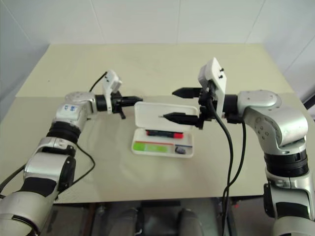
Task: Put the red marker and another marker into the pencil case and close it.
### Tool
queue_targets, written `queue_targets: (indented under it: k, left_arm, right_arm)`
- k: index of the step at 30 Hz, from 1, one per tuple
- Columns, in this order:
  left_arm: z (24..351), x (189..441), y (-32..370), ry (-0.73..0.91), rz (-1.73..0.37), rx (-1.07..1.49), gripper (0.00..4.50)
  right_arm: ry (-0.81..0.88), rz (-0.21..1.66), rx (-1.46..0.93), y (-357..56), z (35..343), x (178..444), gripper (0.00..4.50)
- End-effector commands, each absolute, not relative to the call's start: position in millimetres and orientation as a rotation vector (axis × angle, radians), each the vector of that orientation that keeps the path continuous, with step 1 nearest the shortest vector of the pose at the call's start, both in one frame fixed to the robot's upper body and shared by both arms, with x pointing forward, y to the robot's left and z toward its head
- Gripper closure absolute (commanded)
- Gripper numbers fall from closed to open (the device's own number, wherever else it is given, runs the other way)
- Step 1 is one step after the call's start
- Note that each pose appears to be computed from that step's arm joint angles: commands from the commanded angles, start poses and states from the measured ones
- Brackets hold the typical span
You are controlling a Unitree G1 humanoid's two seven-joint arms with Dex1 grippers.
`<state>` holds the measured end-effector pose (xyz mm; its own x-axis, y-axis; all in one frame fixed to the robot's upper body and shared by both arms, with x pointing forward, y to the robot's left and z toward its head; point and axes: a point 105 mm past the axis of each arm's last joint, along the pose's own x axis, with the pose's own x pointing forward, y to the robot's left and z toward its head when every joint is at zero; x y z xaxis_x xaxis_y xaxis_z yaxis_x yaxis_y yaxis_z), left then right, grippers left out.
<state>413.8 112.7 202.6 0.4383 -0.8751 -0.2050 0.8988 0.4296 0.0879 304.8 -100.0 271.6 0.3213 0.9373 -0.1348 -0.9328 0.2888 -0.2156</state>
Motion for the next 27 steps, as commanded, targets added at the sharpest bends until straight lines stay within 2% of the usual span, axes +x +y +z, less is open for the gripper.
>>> queue_targets:
  k: [1,7,12,16,23,27]
  left_arm:
    - [220,399,111,0.078,-1.196,0.231,4.49]
    - [216,383,118,0.1,-1.213,0.324,4.49]
    - [197,361,118,0.144,-1.256,0.502,4.49]
    - [195,339,109,0.133,-1.313,0.528,4.49]
    - [192,324,109,0.145,-1.327,0.588,4.49]
    - [176,308,101,0.188,-1.375,0.644,4.49]
  right_arm:
    - [-0.066,1.245,-0.303,-104,282,301,0.0]
    - [-0.052,1.223,-0.329,-109,279,306,0.0]
    - [-0.05,1.203,-0.34,-111,279,310,0.0]
    - [-0.042,1.184,-0.353,-115,277,314,0.0]
    - [-0.037,1.176,-0.372,-121,277,316,0.0]
    - [-0.04,1.171,-0.378,-123,278,317,0.0]
